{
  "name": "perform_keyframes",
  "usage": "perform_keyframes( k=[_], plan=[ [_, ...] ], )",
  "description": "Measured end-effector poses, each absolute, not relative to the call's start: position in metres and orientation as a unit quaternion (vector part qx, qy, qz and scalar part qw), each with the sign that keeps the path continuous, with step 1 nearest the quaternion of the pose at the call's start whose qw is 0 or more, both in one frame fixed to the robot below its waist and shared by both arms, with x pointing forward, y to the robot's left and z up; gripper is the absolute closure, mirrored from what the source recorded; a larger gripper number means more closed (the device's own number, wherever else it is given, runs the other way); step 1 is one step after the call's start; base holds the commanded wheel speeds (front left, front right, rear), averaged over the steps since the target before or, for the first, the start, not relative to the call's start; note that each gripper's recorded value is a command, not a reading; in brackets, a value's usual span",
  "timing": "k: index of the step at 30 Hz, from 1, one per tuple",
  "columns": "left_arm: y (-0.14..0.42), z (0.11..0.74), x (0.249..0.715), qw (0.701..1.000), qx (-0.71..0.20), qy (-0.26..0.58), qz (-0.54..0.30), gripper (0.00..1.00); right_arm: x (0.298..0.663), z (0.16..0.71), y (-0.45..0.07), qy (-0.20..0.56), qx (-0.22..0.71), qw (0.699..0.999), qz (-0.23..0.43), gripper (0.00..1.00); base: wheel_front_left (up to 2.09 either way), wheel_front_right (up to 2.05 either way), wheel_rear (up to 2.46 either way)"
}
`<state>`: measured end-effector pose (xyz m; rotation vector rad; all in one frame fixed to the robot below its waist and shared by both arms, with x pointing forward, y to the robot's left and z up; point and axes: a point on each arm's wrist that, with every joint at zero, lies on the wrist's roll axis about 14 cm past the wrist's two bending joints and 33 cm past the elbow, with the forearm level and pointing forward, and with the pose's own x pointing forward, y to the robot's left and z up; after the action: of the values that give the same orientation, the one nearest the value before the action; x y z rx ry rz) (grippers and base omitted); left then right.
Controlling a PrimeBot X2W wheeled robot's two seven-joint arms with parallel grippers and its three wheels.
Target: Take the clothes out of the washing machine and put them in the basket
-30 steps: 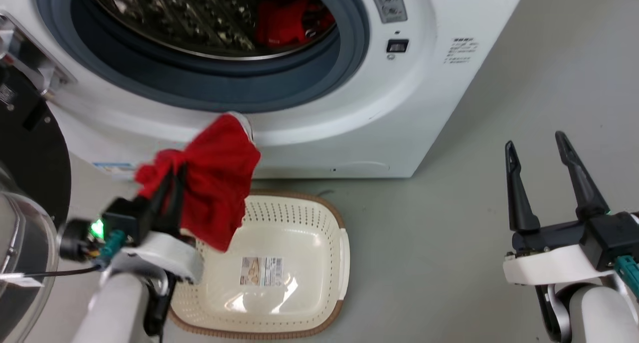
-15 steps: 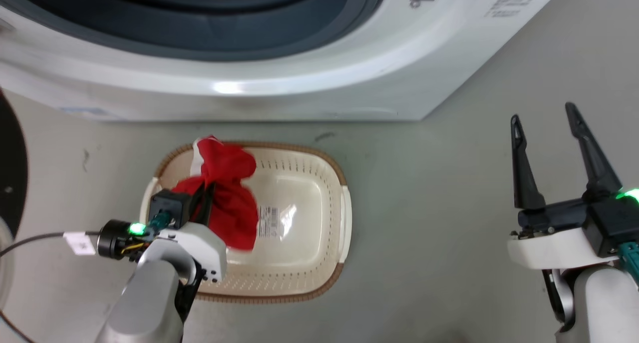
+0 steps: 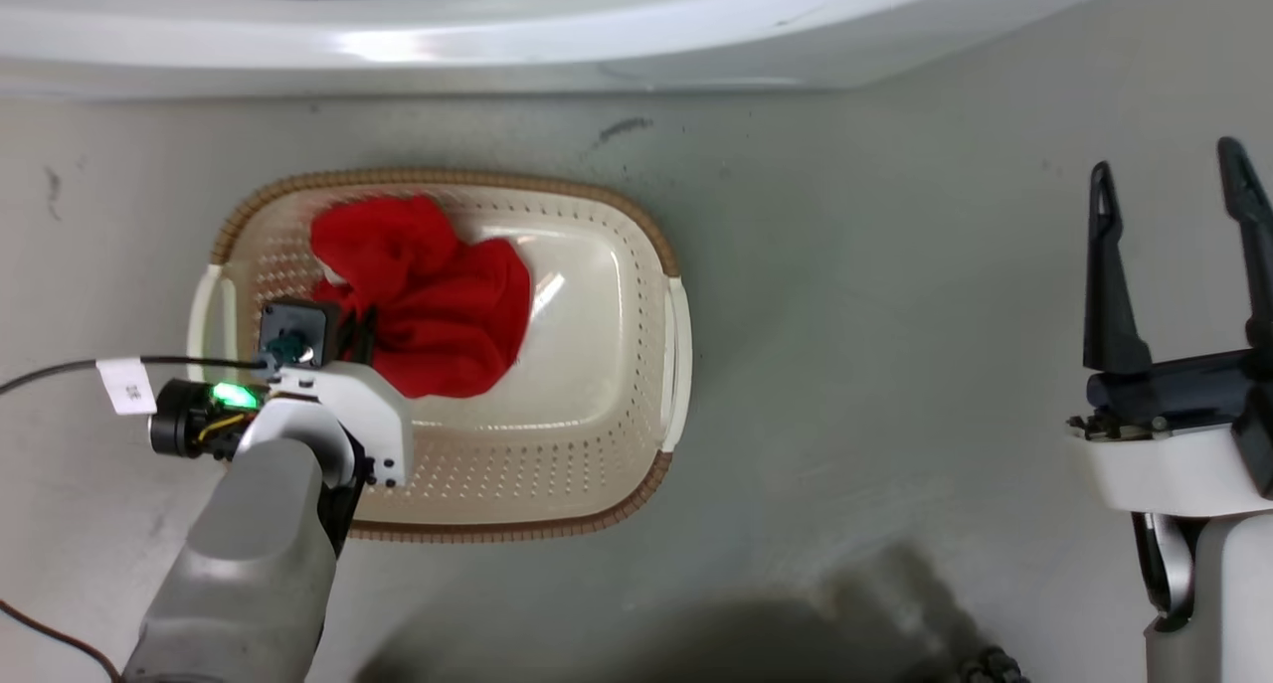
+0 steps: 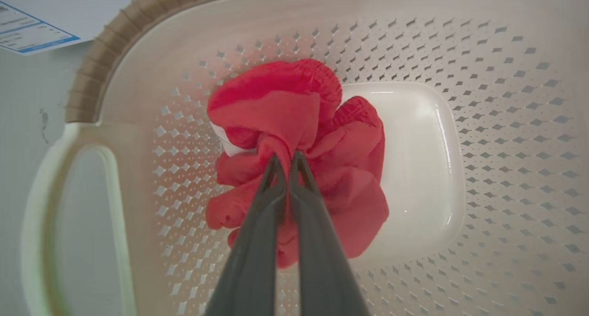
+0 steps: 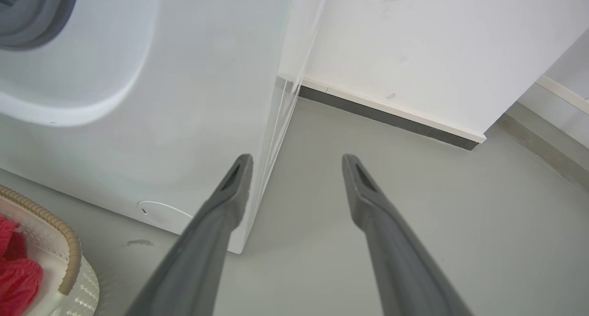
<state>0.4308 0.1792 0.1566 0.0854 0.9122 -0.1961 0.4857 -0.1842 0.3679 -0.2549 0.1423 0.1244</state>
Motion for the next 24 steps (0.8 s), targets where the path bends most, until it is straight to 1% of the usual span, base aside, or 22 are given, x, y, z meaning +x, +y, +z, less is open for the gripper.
perform_keyframes(
  k=[8,16,17,18,19,24],
  plan=[
    [0.168,0.121,0.426,0.874,0.037,0.472,-0.106,1.0,0.485,0.34,-0.191,0.097,-0.133,0.985,0.059,0.0,0.0,0.0,0.0],
    [0.161,0.108,0.42,0.868,0.028,0.485,-0.107,1.0,0.485,0.326,-0.19,0.11,-0.136,0.983,0.062,0.0,0.0,0.0,0.0],
    [0.161,0.108,0.421,0.868,0.025,0.484,-0.104,0.89,0.485,0.325,-0.189,0.11,-0.136,0.983,0.063,0.0,0.0,0.0,0.0],
    [0.162,0.108,0.421,0.869,0.017,0.485,-0.098,0.24,0.485,0.324,-0.189,0.111,-0.136,0.982,0.064,0.0,0.0,0.0,0.0],
    [0.162,0.109,0.421,0.87,0.008,0.486,-0.09,0.0,0.485,0.324,-0.188,0.111,-0.137,0.982,0.064,0.0,0.0,0.0,0.0],
    [0.164,0.122,0.429,0.878,0.011,0.47,-0.086,0.0,0.487,0.331,-0.185,0.103,-0.133,0.983,0.066,0.0,0.0,0.0,0.0]
  ],
)
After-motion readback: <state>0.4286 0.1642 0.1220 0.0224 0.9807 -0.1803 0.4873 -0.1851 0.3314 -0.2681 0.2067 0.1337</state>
